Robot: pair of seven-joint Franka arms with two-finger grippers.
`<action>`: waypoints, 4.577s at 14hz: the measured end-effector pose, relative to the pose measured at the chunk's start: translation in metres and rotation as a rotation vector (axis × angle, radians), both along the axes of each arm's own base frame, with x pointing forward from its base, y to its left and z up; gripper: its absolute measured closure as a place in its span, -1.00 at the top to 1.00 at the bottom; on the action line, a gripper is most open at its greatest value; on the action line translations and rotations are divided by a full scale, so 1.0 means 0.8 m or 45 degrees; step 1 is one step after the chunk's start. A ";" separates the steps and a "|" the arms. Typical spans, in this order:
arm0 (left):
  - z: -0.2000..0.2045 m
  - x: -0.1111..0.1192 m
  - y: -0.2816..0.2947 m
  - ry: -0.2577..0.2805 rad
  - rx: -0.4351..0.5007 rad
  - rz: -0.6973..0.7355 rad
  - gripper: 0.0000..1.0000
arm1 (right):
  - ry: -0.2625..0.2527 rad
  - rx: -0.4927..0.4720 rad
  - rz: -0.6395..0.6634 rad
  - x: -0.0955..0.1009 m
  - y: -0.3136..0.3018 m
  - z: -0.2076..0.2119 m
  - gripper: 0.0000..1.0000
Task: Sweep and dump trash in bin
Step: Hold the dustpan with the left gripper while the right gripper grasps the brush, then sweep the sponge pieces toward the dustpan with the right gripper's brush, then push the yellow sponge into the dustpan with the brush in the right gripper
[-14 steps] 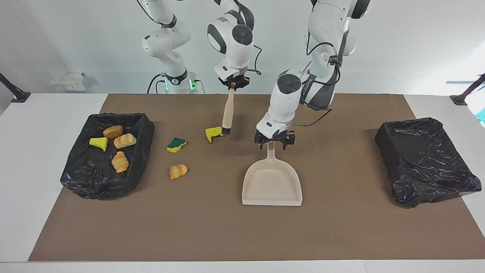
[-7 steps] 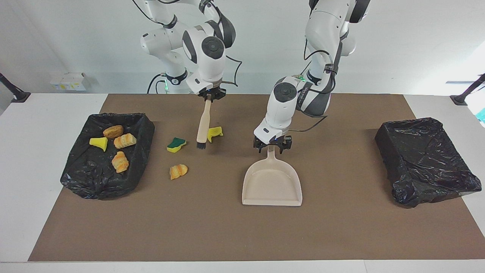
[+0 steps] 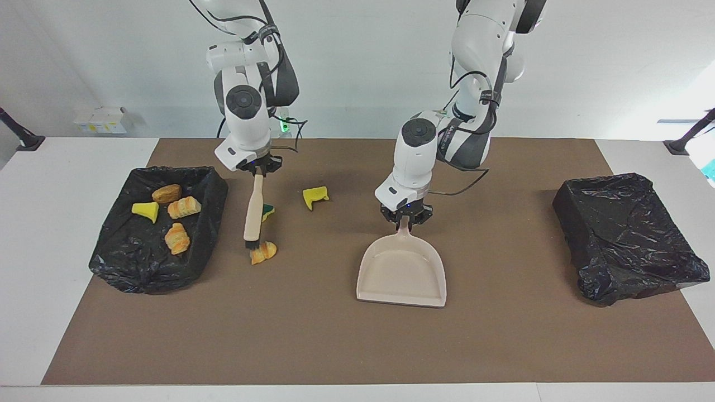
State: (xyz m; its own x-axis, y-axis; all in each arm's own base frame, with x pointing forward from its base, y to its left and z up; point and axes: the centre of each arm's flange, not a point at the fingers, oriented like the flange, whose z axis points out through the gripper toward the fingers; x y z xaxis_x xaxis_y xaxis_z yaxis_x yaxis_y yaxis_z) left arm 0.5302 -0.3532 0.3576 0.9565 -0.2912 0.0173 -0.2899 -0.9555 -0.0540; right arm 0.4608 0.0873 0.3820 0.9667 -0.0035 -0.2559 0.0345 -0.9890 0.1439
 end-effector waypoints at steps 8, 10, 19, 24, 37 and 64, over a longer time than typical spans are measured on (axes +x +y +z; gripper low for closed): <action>0.038 -0.012 0.042 0.205 0.111 -0.869 -0.37 | 0.002 0.029 0.022 -0.009 -0.038 -0.038 -0.49; 0.036 -0.012 0.044 0.213 0.123 -0.948 -0.37 | 0.020 0.029 0.049 -0.012 -0.029 -0.046 -0.49; 0.031 -0.029 0.050 0.249 0.177 -1.175 -0.37 | -0.019 0.184 -0.015 0.014 0.103 -0.057 -0.49; 0.022 -0.056 0.054 0.273 0.188 -1.278 -0.37 | -0.001 0.269 0.031 0.007 0.207 -0.057 -0.49; 0.011 -0.089 0.053 0.257 0.198 -1.353 -0.37 | 0.233 0.640 0.171 -0.016 0.228 0.055 -0.49; -0.011 -0.139 0.057 0.204 0.221 -1.509 -0.37 | 0.128 0.387 -0.098 -0.162 0.305 -0.037 -0.49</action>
